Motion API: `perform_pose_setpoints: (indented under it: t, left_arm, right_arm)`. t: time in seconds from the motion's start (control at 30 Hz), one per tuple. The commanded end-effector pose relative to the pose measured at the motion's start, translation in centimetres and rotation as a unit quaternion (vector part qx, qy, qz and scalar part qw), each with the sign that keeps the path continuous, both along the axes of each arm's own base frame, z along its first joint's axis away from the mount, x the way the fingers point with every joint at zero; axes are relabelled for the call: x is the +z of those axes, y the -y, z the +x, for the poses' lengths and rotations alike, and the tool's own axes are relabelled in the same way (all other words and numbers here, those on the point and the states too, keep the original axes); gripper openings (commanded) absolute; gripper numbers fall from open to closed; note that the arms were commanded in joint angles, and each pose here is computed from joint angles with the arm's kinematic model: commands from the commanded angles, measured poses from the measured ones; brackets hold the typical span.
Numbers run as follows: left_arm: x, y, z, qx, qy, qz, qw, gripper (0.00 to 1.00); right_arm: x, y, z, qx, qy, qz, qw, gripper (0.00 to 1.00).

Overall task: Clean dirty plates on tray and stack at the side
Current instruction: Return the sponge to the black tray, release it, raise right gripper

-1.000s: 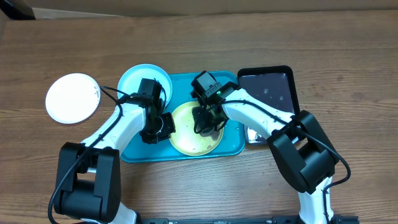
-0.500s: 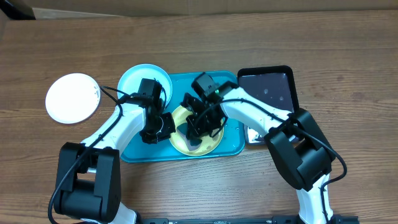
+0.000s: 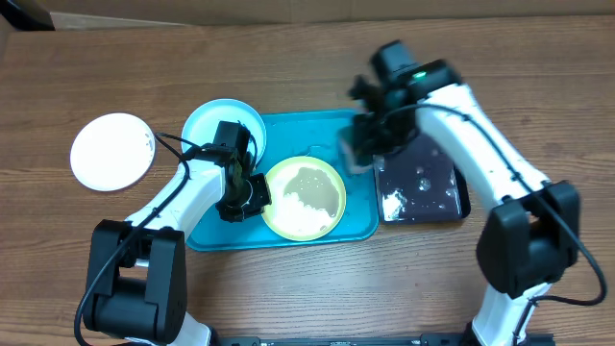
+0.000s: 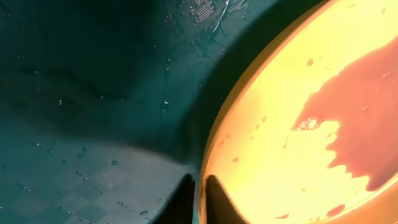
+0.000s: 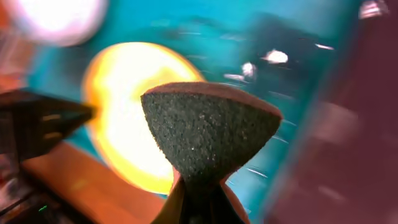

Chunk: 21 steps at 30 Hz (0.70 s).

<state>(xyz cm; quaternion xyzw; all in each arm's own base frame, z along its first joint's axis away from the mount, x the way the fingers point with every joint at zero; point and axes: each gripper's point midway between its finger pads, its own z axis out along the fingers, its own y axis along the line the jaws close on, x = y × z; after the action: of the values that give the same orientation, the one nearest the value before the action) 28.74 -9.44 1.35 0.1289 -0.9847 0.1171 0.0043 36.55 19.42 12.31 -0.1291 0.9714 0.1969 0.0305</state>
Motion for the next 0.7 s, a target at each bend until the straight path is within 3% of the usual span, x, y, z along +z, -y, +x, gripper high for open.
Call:
perform_pose_setpoints:
  t: [0.0,0.2,0.4,0.47,0.57,0.67]
  left_arm:
    - [-0.3,0.3,-0.1,-0.008,-0.001,-0.001,1.000,0.19]
    - [-0.3,0.3,0.0,-0.008,0.000,-0.002,1.000,0.25]
    - [-0.3,0.3,0.0,-0.008,0.000,-0.001,1.000,0.27]
    - [-0.3,0.3,0.0,-0.008,-0.001,-0.002,1.000,0.27]
    - [-0.3,0.3,0.0,-0.008,-0.001,-0.001,1.000,0.27]
    - [-0.3,0.3,0.0,-0.008,-0.001,-0.001,1.000,0.27]
  right_arm:
    - [-0.6,5.6,1.7,-0.051,0.016,-0.065,0.996,0.04]
    - [-4.0,10.0,1.8,-0.094,0.007,-0.112,0.989,0.04]
    - [-7.9,10.5,0.4,-0.095,-0.006,-0.120,0.988,0.04]
    - [-8.5,10.6,0.3,-0.100,-0.006,-0.120,0.988,0.15]
    - [-8.6,10.8,0.5,-0.108,-0.003,-0.123,0.987,0.46]
    - [-7.7,10.8,1.5,-0.114,0.010,-0.117,0.987,0.51]
